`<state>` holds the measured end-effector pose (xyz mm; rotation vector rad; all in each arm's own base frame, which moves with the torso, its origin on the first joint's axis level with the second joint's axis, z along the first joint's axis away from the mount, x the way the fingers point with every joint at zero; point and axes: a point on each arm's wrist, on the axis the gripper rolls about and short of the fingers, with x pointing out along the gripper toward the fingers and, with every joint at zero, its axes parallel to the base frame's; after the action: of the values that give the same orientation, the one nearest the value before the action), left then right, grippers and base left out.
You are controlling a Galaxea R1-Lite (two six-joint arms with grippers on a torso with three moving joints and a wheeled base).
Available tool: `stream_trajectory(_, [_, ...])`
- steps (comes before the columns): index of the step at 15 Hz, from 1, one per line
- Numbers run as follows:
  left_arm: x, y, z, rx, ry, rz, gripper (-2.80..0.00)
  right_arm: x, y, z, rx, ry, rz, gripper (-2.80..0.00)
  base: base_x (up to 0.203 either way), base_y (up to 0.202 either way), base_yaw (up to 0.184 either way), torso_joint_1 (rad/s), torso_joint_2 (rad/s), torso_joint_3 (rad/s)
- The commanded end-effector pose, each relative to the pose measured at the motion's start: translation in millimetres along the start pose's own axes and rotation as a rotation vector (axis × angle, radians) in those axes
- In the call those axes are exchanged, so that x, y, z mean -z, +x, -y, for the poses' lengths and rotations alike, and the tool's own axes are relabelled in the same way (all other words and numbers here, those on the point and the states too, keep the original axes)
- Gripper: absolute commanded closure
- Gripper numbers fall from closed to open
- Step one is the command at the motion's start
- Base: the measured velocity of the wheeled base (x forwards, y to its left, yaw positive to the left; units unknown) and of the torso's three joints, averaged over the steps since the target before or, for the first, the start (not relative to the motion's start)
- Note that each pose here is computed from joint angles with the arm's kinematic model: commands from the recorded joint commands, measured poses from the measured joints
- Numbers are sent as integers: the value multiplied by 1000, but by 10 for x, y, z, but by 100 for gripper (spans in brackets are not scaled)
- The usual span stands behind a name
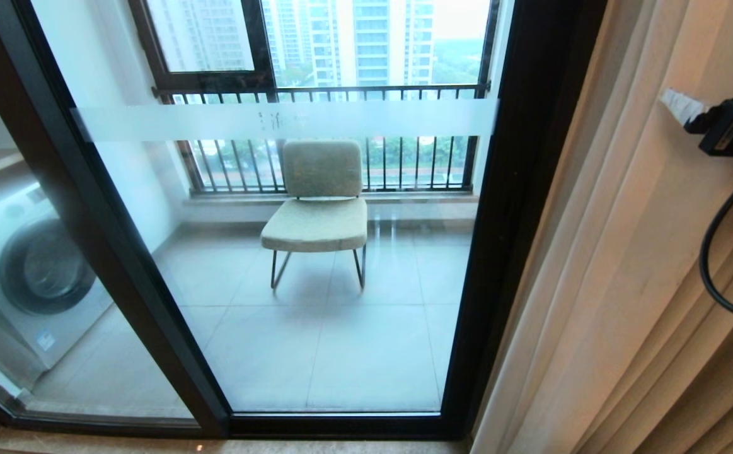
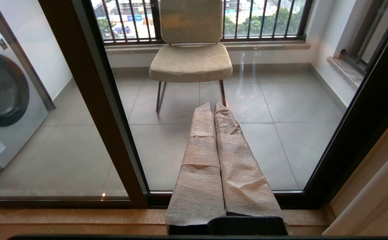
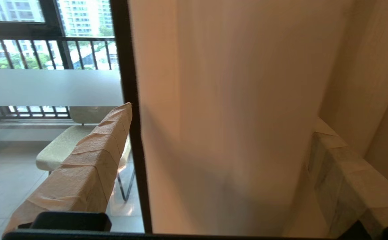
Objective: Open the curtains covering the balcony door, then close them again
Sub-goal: Close the inner curtains on both sides
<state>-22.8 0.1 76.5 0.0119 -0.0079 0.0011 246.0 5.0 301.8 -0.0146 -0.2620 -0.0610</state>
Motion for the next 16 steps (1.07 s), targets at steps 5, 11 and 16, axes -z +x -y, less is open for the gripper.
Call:
stream_trajectory(5, [-1, -1, 0, 0, 0, 1, 0, 27, 100, -11, 4, 4, 12, 0, 0, 0, 0, 0, 0, 0])
stream_trajectory(11, [2, 0, 0, 0, 0, 0, 0, 1, 152, -14, 6, 8, 49, 0, 0, 0, 0, 0, 0, 0])
stream_trajectory(16, [-2, -1, 0, 0, 0, 1, 0, 0, 157, -15, 5, 7, 51, 0, 0, 0, 0, 0, 0, 0])
